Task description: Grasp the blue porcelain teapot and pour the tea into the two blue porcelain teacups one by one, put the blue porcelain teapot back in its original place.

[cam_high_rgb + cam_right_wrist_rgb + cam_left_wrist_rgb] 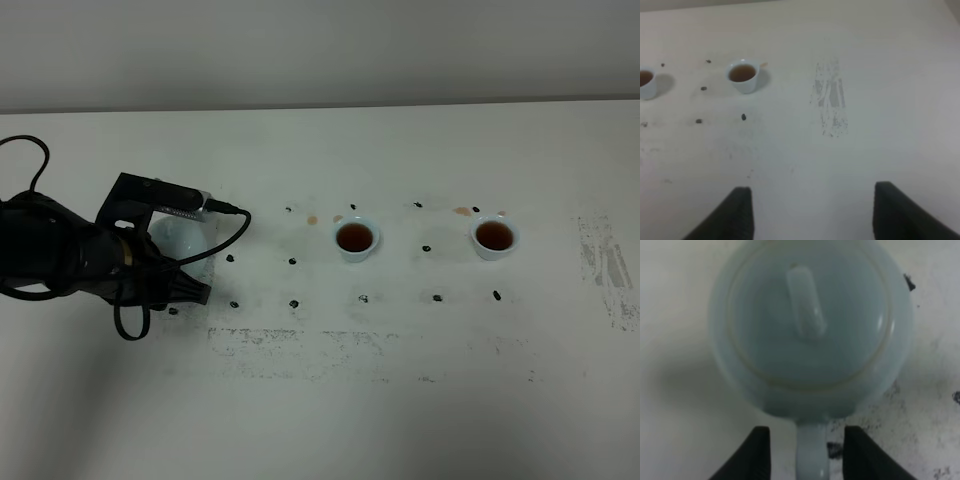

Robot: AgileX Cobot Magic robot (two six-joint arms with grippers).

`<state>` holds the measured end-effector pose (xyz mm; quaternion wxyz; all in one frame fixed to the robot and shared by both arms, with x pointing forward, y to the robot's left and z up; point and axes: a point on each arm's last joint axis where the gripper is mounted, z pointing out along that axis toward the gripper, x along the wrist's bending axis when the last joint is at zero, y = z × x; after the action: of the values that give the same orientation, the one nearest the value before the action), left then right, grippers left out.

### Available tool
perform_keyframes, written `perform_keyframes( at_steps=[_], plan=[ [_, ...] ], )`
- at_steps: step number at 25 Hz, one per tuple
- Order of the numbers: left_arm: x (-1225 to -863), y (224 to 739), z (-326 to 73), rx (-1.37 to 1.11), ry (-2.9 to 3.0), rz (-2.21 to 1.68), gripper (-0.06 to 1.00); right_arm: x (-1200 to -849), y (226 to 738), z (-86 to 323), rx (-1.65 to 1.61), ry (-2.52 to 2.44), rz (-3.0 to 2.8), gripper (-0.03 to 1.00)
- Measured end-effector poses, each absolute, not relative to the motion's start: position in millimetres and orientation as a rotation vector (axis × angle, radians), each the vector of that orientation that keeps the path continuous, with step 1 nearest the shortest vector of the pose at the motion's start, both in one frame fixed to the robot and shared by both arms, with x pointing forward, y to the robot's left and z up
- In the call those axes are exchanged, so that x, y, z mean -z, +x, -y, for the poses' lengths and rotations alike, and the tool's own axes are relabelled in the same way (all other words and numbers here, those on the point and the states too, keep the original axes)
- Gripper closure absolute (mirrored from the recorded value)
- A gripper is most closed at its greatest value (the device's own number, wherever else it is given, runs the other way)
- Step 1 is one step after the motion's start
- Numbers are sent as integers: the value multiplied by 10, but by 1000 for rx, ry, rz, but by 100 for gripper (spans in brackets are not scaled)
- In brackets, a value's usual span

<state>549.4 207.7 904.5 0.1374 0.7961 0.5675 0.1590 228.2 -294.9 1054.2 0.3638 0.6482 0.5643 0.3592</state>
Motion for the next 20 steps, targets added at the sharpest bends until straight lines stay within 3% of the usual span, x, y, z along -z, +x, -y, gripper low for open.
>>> perform_keyframes(
  at_steps=[6, 15, 20],
  plan=[
    [-9181, 5400, -2130, -434, 2316, -1731, 54, -10542, 2282, 2949, -924, 1668, -1452, 43],
    [-10015, 5073, -2163, -448, 2244, -1555, 54, -10542, 2282, 2949, -924, 1668, -1452, 43],
    [-10578, 4764, -2461, -567, 2125, -1513, 54, -10542, 2282, 2949, -924, 1668, -1452, 43]
  ],
)
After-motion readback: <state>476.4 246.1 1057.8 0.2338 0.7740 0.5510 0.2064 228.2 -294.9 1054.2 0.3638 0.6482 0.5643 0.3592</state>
